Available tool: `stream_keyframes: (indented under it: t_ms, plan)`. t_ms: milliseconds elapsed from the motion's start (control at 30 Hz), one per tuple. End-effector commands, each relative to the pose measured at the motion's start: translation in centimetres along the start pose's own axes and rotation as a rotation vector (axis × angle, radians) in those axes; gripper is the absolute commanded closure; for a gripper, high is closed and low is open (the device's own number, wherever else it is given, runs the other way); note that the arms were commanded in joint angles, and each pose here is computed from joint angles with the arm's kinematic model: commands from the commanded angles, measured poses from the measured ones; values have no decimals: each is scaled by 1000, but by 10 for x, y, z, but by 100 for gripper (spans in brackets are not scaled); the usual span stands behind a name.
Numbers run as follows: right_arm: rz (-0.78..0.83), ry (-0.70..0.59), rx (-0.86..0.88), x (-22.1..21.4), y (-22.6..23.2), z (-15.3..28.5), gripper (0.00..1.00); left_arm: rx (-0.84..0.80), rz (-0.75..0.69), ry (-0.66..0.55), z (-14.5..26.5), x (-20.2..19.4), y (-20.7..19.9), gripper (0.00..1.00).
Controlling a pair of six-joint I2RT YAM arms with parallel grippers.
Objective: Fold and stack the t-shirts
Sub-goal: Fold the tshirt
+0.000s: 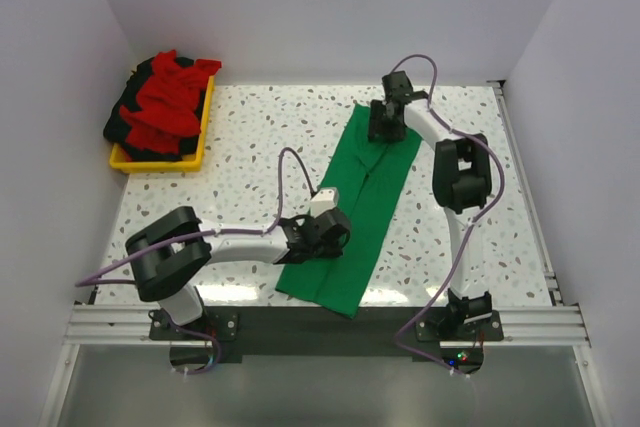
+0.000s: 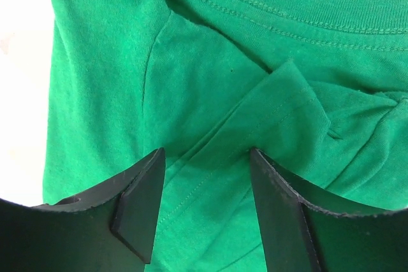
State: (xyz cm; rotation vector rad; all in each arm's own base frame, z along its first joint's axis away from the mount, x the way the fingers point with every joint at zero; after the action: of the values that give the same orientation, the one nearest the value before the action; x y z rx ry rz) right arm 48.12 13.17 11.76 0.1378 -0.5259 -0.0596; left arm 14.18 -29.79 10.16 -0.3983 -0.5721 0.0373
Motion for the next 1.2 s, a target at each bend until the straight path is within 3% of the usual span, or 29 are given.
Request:
stream_keyframes:
  t_ms: [0, 267, 867, 1167]
  plan:
    - [23, -54, -47, 17, -3, 46, 40, -46, -15, -52, 18, 17, -13, 78]
    - [35, -114, -79, 3, 8, 76, 41, -46, 3, -114, 36, 37, -6, 75]
    - [191, -61, -151, -49, 70, 42, 44, 12, 75, -160, 47, 61, 47, 75]
    - [192, -53, -215, -55, 72, 32, 59, 11, 75, -156, 46, 59, 49, 75]
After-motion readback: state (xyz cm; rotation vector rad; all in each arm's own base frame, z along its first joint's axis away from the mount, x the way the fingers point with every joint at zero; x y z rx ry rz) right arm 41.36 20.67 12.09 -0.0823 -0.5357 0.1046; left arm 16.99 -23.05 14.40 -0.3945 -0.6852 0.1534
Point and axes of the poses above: each gripper's point midway between its finger pads, its own z axis back along the fingers, its own y axis along the line the jaws close on, x = y × z, the point moved 10 cm from there along z, back along the fingers, and after that the axes turned 2 degrees about z, right-handed, at the moved point
